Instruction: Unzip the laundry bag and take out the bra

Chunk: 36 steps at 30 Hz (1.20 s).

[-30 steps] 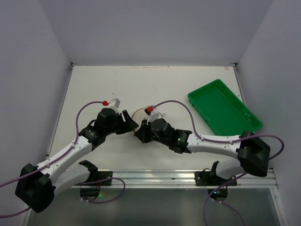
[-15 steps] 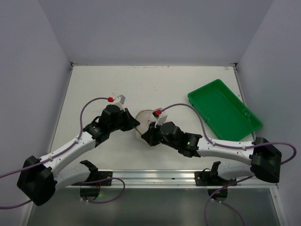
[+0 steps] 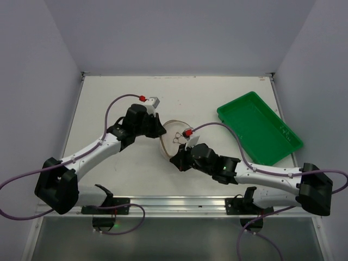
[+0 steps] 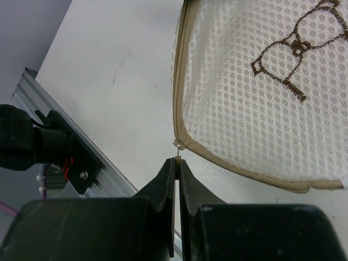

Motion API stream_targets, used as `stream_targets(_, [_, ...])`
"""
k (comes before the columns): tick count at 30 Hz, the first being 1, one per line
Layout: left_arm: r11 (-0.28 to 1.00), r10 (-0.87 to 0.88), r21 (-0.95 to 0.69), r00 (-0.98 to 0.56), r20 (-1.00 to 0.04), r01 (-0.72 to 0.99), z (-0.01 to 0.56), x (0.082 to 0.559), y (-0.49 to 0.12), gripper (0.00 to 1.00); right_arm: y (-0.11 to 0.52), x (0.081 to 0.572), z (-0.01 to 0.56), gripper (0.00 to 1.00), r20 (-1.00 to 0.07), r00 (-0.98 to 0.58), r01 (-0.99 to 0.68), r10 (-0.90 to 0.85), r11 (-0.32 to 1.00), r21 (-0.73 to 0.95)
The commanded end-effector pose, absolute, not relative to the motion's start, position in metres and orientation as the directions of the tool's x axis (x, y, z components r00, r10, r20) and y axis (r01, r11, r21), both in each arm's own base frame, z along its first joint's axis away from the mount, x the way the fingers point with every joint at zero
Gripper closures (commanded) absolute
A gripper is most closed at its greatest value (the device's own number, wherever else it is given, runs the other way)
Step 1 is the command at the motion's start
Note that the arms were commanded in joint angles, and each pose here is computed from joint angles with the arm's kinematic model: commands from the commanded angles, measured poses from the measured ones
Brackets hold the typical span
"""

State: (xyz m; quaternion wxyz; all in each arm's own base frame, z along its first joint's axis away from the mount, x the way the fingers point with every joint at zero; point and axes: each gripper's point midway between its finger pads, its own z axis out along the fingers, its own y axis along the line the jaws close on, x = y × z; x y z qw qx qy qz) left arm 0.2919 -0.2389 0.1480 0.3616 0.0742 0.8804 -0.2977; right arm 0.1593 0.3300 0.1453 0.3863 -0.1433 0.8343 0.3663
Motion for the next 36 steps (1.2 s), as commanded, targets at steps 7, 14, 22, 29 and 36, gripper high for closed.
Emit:
stream_targets(7, [0.832,-0.204,-0.486,-0.666,-0.718,0.269,0.177,0.314,-0.226,0.20,0.374,0.165,0.173,1.00,-0.739,-0.668,-0.544,0.092,0.617,0.568])
stream_targets(14, [0.806,-0.402,-0.589,-0.670,-0.624,0.065,0.160,0.275,-0.193,0.07,0.391,0.191,0.189,1.00,-0.764,-0.626,-0.512,0.158,0.655,0.555])
stream_targets(22, [0.755,-0.423,-0.652,-0.708,-0.566,0.069,0.151,0.247,-0.199,0.28,0.401,0.202,0.187,1.00,-0.772,-0.616,-0.508,0.159,0.668,0.543])
stream_targets(29, [0.744,-0.400,-0.661,-0.727,-0.559,0.100,0.150,0.244,-0.211,0.93,0.388,0.199,0.178,1.00,-0.769,-0.619,-0.494,0.158,0.683,0.538])
stream_targets(36, [0.773,-0.365,-0.621,-0.711,-0.601,0.128,0.154,0.253,-0.210,1.00,0.362,0.187,0.164,1.00,-0.776,-0.621,-0.502,0.113,0.703,0.504])
